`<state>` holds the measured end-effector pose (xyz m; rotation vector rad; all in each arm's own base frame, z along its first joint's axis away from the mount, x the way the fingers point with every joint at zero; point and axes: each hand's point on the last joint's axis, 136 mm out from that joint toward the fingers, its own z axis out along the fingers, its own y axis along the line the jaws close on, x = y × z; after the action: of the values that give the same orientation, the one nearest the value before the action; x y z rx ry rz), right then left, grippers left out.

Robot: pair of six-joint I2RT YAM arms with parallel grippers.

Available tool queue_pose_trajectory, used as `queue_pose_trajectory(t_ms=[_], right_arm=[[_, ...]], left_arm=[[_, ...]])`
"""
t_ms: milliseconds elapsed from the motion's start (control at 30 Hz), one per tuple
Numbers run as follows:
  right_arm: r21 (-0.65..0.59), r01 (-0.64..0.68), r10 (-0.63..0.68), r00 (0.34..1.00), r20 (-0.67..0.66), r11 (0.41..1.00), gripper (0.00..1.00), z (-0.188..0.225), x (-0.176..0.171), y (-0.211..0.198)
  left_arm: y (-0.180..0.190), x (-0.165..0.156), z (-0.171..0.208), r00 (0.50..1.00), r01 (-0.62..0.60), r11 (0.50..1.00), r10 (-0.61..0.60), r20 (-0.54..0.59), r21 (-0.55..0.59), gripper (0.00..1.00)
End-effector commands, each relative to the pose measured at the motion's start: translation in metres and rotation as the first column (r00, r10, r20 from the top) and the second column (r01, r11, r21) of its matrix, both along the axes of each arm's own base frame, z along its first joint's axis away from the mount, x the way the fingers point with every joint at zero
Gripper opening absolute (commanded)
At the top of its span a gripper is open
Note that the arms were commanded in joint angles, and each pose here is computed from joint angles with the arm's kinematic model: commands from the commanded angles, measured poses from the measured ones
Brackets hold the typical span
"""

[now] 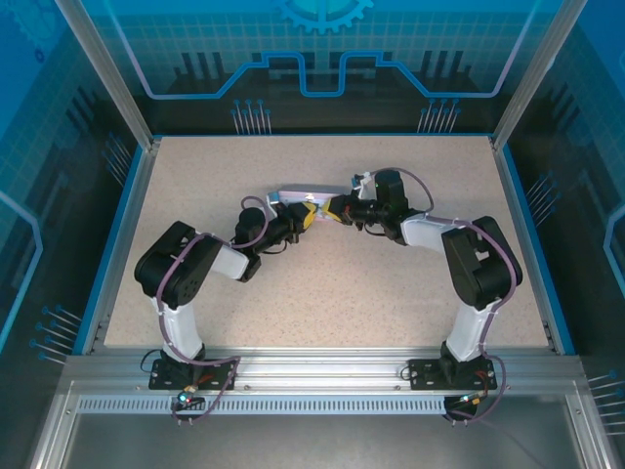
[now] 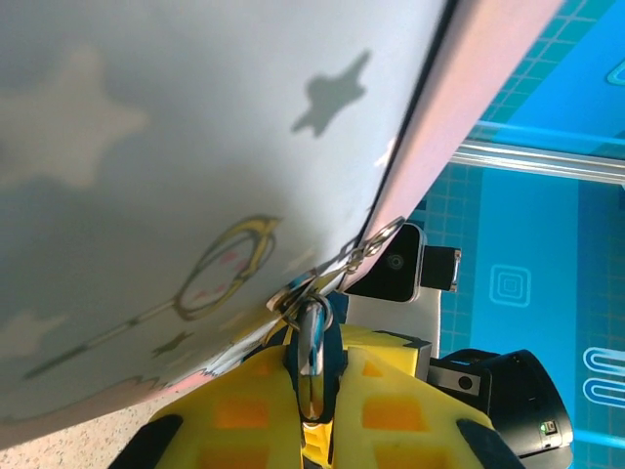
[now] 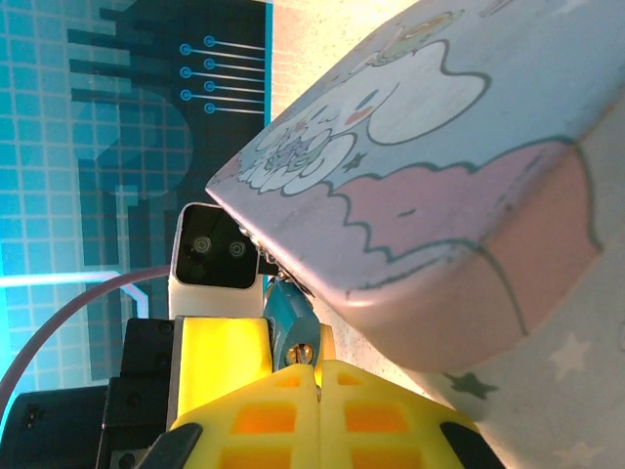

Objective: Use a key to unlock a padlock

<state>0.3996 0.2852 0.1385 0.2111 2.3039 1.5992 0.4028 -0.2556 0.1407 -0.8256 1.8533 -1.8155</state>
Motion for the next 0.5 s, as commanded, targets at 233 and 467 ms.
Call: queue_pose_trajectory(t_ms=[233, 467], right_arm=[[-0.006, -0.046, 0.047, 0.994, 0.097, 0.999, 0.00, -0.025, 0.007, 0.004], [0.030, -0.028, 0.028, 1.000, 0.002, 0.999, 0.00, -0.038, 0.007, 0.006]], left_arm=[[-0.040, -0.045, 0.059, 0.950, 0.267, 0.961, -0.248, 0.192, -0.078, 0.00], [-0.041, -0.044, 0.066, 0.947, 0.265, 0.961, -0.244, 0.209, -0.081, 0.00]])
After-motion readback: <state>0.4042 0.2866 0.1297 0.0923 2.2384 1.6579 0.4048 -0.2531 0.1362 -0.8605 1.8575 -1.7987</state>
